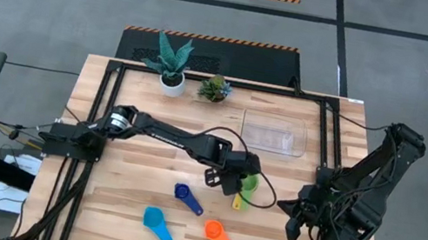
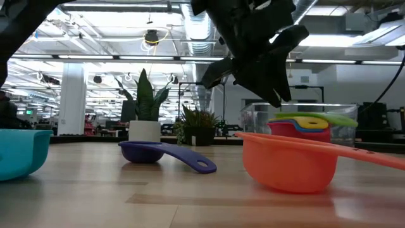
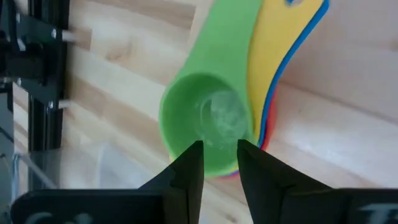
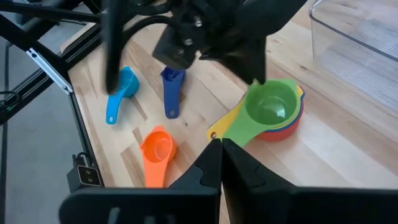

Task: Nest measuring cups in basket
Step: Stack the light blue measuring cup on top of the green measuring cup

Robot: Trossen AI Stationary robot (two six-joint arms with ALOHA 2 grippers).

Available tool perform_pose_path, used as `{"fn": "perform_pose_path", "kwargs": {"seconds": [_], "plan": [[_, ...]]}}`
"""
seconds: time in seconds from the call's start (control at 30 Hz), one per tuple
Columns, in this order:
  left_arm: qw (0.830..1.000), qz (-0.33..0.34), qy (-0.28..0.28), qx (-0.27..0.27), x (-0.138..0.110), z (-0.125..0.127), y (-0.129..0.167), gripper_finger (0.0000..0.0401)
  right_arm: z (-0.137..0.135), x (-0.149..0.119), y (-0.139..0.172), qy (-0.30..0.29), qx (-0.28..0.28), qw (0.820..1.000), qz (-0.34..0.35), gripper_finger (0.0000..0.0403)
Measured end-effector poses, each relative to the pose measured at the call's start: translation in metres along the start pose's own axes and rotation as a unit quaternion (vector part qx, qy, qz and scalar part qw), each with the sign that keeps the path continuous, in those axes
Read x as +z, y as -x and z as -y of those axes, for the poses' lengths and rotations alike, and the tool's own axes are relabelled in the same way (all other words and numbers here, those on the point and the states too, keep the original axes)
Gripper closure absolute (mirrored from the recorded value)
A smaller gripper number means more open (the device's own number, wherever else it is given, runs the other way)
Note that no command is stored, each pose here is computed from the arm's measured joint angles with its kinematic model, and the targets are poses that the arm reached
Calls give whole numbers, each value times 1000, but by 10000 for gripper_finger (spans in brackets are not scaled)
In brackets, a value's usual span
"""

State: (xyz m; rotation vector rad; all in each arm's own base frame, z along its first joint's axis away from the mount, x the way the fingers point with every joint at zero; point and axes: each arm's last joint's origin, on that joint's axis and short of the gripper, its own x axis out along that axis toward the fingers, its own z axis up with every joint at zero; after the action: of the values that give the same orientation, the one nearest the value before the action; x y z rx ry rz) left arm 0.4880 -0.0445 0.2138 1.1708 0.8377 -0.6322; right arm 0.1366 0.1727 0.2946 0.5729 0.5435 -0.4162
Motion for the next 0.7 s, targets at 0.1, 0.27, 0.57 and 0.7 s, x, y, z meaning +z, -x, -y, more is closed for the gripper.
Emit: {"fn": "perform_pose_path", "kwargs": {"seconds": [0.1, 0.27, 0.57, 0.7], "plan": [[999, -40, 15, 16, -3, -1, 0, 304, 0, 0, 0, -1, 0, 1000, 0, 375], [981, -127, 138, 44, 2, 5, 12, 303, 0, 0, 0, 1, 0, 1000, 0, 377], [875, -201, 405, -174, 11, 54, 60, 303, 1, 0, -1, 8, -5, 1000, -12, 382], [816, -237, 453, -271, 21, 77, 67, 303, 1, 0, -1, 9, -6, 1000, -12, 375]]}}
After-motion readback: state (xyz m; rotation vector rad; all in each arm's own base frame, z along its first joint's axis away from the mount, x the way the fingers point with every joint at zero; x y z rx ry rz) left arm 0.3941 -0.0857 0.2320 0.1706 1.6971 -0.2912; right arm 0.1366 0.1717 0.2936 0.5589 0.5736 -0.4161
